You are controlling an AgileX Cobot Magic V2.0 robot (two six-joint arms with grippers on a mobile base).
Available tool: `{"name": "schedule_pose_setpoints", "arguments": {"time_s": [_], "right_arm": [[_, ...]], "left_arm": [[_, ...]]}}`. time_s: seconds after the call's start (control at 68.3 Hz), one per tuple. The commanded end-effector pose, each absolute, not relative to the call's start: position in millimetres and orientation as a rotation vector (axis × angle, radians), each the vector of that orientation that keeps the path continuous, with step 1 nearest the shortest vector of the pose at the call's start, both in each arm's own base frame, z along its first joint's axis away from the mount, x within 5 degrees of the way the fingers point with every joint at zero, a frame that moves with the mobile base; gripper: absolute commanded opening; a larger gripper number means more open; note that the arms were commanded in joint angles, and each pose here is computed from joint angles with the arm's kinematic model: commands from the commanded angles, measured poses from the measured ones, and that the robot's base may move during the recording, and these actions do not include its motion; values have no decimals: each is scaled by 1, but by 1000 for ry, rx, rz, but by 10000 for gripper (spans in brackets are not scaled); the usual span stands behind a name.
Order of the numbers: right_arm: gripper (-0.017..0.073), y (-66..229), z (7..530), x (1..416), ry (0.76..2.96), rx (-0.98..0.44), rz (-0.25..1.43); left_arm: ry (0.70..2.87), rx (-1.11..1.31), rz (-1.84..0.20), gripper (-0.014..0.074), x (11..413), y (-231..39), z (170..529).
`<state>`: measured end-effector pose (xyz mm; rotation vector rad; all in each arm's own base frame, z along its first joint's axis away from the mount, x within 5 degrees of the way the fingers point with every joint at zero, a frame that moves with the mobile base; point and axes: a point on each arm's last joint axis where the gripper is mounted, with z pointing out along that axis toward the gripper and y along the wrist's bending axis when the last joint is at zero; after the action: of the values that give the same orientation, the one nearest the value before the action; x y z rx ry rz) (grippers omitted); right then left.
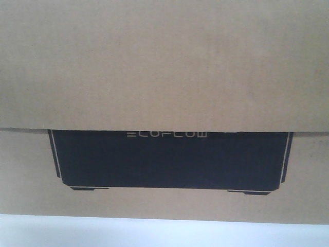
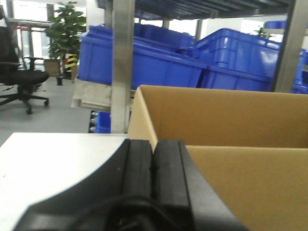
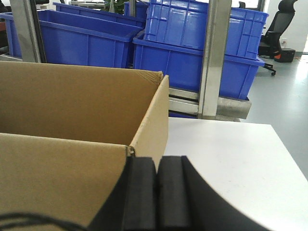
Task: Grab box from left shelf to table start
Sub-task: 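Open both grippers and release the box side walls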
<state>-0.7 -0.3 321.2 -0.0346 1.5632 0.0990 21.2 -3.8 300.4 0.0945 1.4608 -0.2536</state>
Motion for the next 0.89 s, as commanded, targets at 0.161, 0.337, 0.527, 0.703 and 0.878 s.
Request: {"name": "schedule_pose_setpoints", "arguments": {"time_s": [0.161,0.337,0.527,0.703,0.878], "right_arm": [[59,-1,337,-6,1440,-38,85],[59,-1,337,-6,1440,-38,85],[59,-1,337,-6,1442,-38,85],[59,-1,337,-6,1440,-38,85],[59,-1,337,-6,1440,-38,85]], "left_arm": [[1327,-117,-199,-94,39,-1,271],[1285,-176,-124,-94,51,4,230],[1423,-186,-123,-94,55,3,210],[1439,-173,-112,-94,55,3,209],[1445,-108,-64,-94,55,2,209]]}}
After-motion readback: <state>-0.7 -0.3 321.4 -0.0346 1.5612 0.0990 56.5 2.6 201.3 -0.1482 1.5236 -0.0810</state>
